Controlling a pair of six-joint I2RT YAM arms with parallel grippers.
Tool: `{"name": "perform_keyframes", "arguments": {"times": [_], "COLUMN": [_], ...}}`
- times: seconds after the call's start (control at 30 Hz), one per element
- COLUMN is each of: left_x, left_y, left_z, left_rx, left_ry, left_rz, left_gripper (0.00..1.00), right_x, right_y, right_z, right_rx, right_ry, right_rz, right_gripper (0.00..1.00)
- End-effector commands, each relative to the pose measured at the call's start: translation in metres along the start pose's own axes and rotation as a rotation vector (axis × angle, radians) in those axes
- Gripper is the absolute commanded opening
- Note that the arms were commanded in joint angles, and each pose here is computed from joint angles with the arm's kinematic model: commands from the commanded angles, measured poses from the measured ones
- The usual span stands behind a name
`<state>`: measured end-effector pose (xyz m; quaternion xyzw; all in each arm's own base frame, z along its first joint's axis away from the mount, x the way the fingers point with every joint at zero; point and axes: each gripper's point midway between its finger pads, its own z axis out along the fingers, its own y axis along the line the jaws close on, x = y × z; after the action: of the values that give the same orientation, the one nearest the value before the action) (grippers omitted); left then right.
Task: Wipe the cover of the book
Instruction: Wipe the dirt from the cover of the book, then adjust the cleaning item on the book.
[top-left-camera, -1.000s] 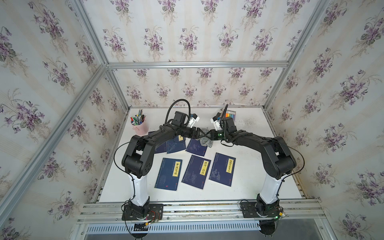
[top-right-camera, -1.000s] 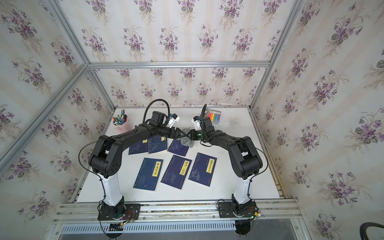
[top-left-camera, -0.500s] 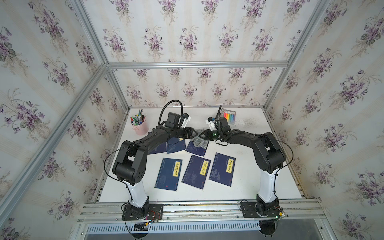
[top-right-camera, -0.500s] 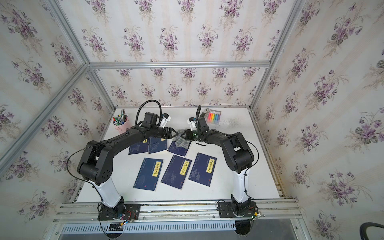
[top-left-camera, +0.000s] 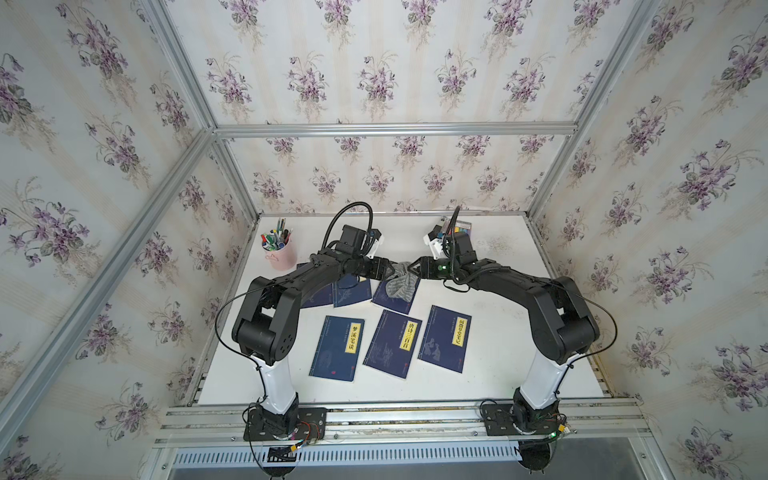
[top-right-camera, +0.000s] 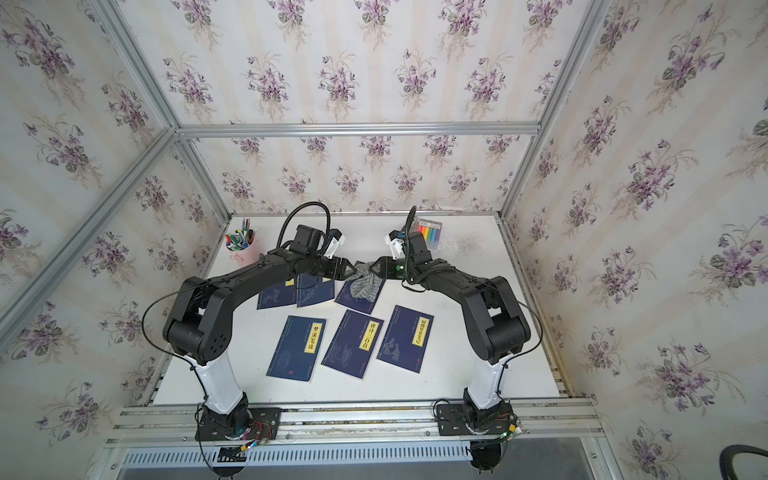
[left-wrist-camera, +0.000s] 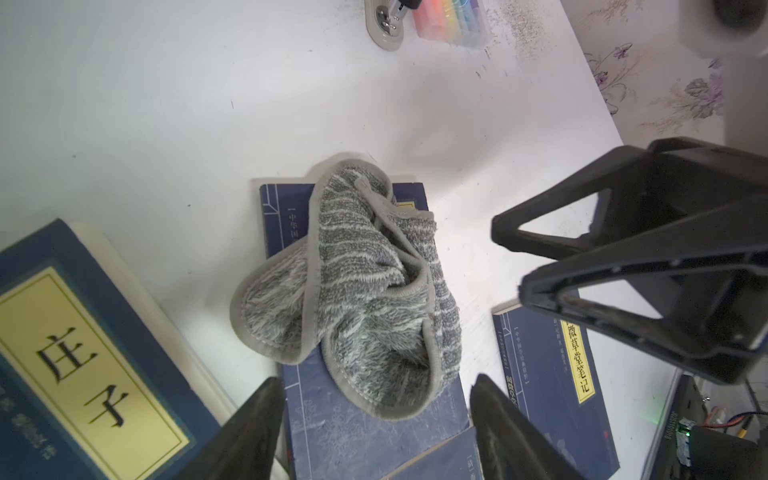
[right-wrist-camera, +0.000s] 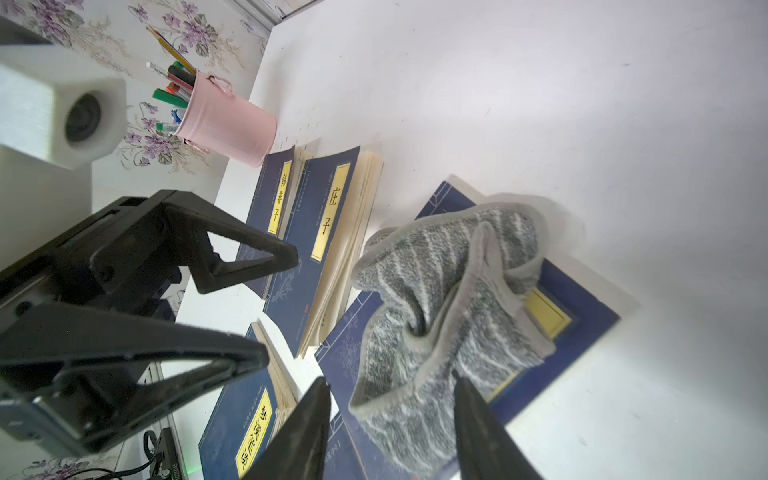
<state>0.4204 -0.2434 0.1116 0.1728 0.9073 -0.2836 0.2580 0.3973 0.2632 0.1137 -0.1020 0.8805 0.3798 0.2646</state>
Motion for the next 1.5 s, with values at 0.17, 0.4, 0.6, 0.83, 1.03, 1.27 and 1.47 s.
{"name": "perform_keyframes", "arguments": {"times": [0.17, 0.4, 0.6, 0.83, 1.03, 1.27, 1.47], "left_x": [0.006, 0.017, 0.001, -0.011, 0.006, 0.026, 0.033], "left_y": [-0.018, -0.013, -0.007, -0.012, -0.012, -0.008, -0.008], "left_z": [0.023, 0.045, 0.04, 0.049, 0.067, 0.07, 0.08], "left_rx": [-0.157, -0.304, -0.365, -0.346, -0.291, -0.275, -0.252], "left_ry": [0.144, 0.209, 0.146, 0.164, 0.221, 0.278, 0.307], "left_rz": [0.23, 0.281, 0.297, 0.331, 0.32, 0.316, 0.287], "left_gripper": [0.77, 0.78, 0.8, 0.83, 0.83, 0.82, 0.75], "right_x": [0.008, 0.019, 0.027, 0.035, 0.035, 0.036, 0.039], "right_y": [-0.027, -0.04, -0.047, -0.054, -0.057, -0.06, -0.062], "right_z": [-0.042, -0.062, -0.059, -0.054, -0.053, -0.051, -0.05], "right_rx": [0.068, 0.112, 0.118, 0.125, 0.141, 0.149, 0.156], "right_ry": [-0.071, -0.101, -0.088, -0.069, -0.067, -0.062, -0.058], "right_rz": [0.031, 0.049, 0.063, 0.079, 0.078, 0.083, 0.087], "right_gripper": [0.5, 0.51, 0.51, 0.51, 0.51, 0.51, 0.51]}}
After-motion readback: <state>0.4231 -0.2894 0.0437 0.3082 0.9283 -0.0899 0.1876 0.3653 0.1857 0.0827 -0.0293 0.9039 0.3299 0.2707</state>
